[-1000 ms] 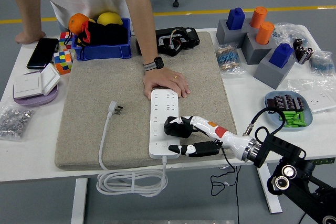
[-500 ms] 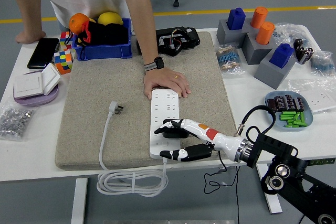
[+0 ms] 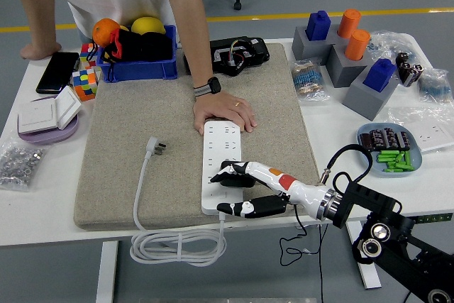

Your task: Press the white button,pick up the black plug,place it near the board,insert it into the board

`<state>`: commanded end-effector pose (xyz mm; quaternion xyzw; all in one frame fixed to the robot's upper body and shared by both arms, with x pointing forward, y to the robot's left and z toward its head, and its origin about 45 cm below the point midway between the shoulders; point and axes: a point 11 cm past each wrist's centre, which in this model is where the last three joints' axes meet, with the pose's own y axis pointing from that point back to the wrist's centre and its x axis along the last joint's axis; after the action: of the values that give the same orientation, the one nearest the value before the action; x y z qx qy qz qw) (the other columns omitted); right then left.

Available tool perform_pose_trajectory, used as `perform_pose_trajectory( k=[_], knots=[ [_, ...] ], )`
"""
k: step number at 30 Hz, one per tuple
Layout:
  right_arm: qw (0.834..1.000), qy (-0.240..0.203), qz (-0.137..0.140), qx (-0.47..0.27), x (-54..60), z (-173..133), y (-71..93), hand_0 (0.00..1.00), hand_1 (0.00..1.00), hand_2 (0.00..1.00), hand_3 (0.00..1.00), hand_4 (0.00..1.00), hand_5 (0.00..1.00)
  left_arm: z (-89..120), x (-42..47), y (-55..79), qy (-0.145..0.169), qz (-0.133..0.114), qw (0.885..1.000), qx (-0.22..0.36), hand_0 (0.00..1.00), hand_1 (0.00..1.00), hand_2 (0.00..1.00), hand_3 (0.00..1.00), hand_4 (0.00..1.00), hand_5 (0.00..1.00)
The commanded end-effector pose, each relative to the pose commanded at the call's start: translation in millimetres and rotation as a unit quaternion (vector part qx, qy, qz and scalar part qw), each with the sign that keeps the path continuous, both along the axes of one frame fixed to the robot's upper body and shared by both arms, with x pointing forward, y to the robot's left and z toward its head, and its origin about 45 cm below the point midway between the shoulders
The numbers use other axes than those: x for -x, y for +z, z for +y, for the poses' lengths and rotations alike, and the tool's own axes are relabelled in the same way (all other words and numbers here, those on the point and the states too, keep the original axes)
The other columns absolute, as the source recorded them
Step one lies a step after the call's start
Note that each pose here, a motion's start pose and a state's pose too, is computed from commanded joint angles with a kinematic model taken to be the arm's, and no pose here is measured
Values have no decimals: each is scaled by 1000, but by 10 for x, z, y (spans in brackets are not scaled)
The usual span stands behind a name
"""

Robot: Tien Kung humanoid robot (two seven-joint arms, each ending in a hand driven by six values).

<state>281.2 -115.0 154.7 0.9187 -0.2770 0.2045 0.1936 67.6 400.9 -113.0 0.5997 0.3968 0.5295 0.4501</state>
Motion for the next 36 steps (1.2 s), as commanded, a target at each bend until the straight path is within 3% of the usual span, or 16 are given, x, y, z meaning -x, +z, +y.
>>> perform_pose_trajectory(
  k=[5,10,18,22,28,36],
  knots=[
    [1000,5,8,8,31,8,-57,894,788,747,729,882,636,0,3,0,2,0,1000,0,484,500,498,588,580,254],
    [1000,2,-2,-2,-3,15,34,893,788,744,729,881,634,6,6,1,1,1,1000,-1,484,498,498,588,581,256],
    [998,-14,-48,-36,-140,-24,398,892,787,744,730,882,632,1,12,-2,1,1,1000,0,484,499,498,588,580,254],
    [994,-31,-88,-63,-233,-99,669,892,787,744,730,882,632,2,5,0,2,0,1000,0,484,499,498,588,580,254],
    [988,-79,-116,-67,-416,-340,800,885,783,739,726,884,630,0,-15,3,1,-2,1000,-1,484,499,498,587,580,255],
    [975,-181,-124,-40,-630,-934,757,882,788,736,727,882,616,4,-40,8,1,-5,1000,-2,482,499,498,588,580,253]
  ],
)
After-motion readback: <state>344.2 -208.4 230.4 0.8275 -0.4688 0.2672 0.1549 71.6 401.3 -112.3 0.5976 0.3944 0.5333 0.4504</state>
